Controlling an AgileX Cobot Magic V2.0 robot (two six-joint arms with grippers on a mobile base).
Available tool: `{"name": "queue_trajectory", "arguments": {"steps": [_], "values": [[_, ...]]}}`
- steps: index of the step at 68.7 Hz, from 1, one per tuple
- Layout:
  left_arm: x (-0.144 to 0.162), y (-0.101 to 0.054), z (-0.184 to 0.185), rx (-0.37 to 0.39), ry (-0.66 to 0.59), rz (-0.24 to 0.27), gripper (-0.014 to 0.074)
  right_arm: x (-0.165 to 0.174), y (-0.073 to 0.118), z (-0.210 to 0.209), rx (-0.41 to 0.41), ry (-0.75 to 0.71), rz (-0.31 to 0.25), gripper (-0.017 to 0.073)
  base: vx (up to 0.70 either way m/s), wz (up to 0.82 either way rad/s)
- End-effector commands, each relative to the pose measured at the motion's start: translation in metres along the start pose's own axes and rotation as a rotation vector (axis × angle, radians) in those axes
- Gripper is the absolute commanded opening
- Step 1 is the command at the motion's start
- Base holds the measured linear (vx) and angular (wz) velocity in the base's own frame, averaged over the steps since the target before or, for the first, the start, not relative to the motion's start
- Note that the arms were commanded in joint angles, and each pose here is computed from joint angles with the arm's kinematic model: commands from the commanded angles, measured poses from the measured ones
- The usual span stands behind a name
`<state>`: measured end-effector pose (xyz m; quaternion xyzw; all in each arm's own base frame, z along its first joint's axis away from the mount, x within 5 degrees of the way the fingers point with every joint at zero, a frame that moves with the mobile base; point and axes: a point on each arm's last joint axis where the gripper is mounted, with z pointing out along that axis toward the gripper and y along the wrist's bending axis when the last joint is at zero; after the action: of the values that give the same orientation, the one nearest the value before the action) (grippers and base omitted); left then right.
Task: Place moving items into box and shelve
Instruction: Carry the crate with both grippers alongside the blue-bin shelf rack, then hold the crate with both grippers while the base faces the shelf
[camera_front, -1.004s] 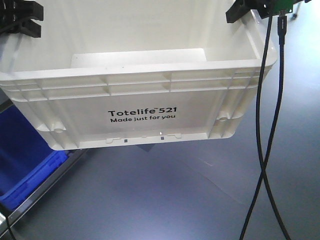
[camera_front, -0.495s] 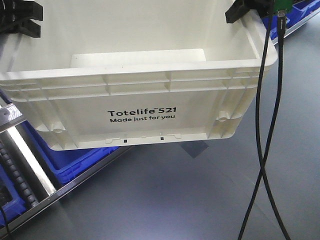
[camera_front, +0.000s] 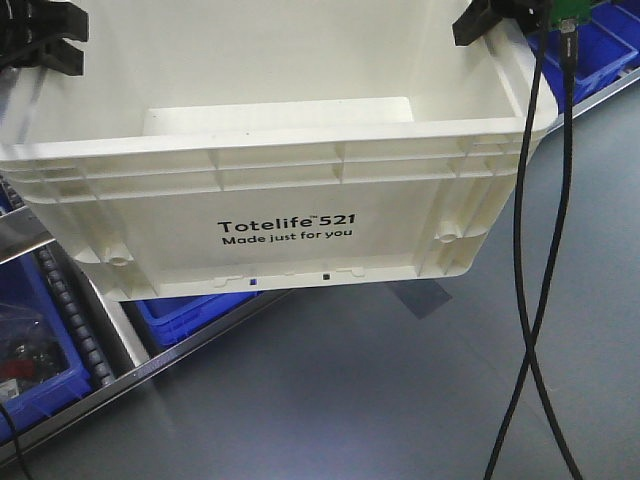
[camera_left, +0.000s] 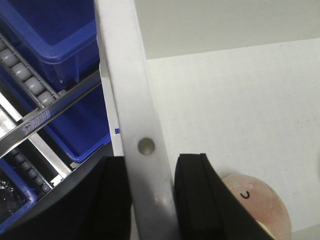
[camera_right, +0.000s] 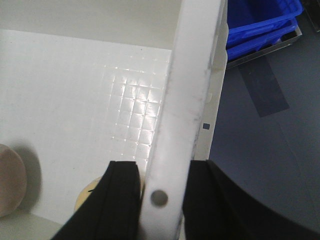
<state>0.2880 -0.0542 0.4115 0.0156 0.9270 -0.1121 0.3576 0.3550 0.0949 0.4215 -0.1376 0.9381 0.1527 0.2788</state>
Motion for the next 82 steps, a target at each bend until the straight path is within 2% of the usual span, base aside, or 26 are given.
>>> {"name": "queue_trajectory", "arguments": {"steps": [1,82], "values": [[-0.0154,-0.0160,-0.0300,0.104,-0.203,0.003,-0.0017,-0.0036,0.0254,-0.0412,-0.133,-0.133,-0.024,-0.0010,-0.06,0.25],[-0.0154,-0.0160,-0.0300,0.104,-0.203,0.003,-0.0017,-0.0036,0.0254,-0.0412,-0.133,-0.133,-0.024,-0.0010,-0.05,0.37]]}}
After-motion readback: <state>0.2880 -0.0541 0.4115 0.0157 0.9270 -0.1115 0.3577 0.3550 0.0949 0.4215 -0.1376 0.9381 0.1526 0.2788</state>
